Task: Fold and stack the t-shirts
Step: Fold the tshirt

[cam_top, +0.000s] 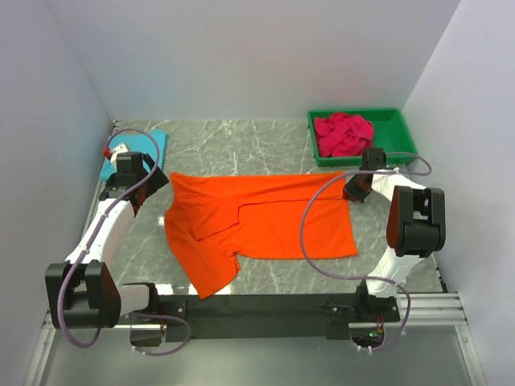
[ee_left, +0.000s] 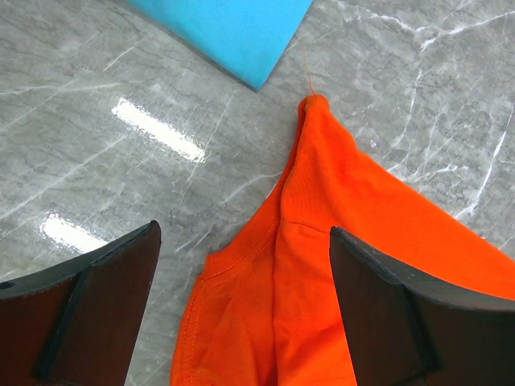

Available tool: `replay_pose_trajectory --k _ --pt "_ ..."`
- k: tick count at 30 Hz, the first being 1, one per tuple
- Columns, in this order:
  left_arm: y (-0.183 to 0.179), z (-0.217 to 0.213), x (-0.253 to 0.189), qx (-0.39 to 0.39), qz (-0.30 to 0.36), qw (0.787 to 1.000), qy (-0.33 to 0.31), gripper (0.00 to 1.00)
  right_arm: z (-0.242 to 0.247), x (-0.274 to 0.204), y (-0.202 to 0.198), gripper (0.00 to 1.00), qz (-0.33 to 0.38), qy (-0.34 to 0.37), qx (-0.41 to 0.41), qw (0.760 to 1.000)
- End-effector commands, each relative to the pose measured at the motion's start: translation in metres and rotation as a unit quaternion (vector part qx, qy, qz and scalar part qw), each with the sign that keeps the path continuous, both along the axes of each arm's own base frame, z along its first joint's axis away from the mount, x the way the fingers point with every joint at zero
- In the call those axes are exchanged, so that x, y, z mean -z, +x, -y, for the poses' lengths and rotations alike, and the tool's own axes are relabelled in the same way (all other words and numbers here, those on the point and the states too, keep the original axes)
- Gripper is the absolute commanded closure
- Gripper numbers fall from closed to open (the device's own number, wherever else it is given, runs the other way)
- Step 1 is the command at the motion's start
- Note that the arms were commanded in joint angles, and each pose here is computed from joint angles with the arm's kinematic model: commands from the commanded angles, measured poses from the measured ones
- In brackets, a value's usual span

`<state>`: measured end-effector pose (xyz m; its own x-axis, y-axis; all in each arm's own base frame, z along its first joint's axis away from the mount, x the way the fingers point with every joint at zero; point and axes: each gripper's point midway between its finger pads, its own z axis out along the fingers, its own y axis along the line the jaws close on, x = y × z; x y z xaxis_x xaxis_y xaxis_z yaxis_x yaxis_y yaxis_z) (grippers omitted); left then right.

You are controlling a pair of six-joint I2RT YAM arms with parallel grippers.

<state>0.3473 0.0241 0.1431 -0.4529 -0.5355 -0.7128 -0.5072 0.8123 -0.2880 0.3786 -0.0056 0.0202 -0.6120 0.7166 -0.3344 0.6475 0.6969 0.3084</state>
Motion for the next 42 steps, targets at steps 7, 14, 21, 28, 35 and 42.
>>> replay_pose_trajectory --k 7,14,21,28,35,42 --pt "0.006 -0.001 -0.006 0.005 0.013 1.000 0.010 0.09 0.007 -0.025 0.014 0.94 0.018 -0.024 -0.003 1.000" --pt "0.006 -0.002 -0.006 0.003 0.014 1.000 0.012 0.09 0.007 -0.033 0.011 0.94 0.006 -0.025 -0.009 1.000" --pt "0.006 -0.002 -0.003 0.005 0.006 1.000 0.012 0.09 0.007 -0.039 0.003 0.94 -0.004 -0.027 -0.013 1.000" --pt "0.006 0.000 -0.002 0.008 0.003 1.000 0.009 0.11 0.006 -0.034 -0.007 0.94 -0.016 -0.028 -0.018 0.999" --pt "0.006 0.001 0.003 0.013 -0.004 1.000 0.007 0.13 0.012 -0.037 -0.008 0.94 -0.020 -0.045 -0.016 0.999" --pt "0.007 0.005 0.008 0.024 -0.012 1.000 0.001 0.17 0.012 -0.035 -0.014 0.92 -0.031 -0.046 -0.021 0.998"
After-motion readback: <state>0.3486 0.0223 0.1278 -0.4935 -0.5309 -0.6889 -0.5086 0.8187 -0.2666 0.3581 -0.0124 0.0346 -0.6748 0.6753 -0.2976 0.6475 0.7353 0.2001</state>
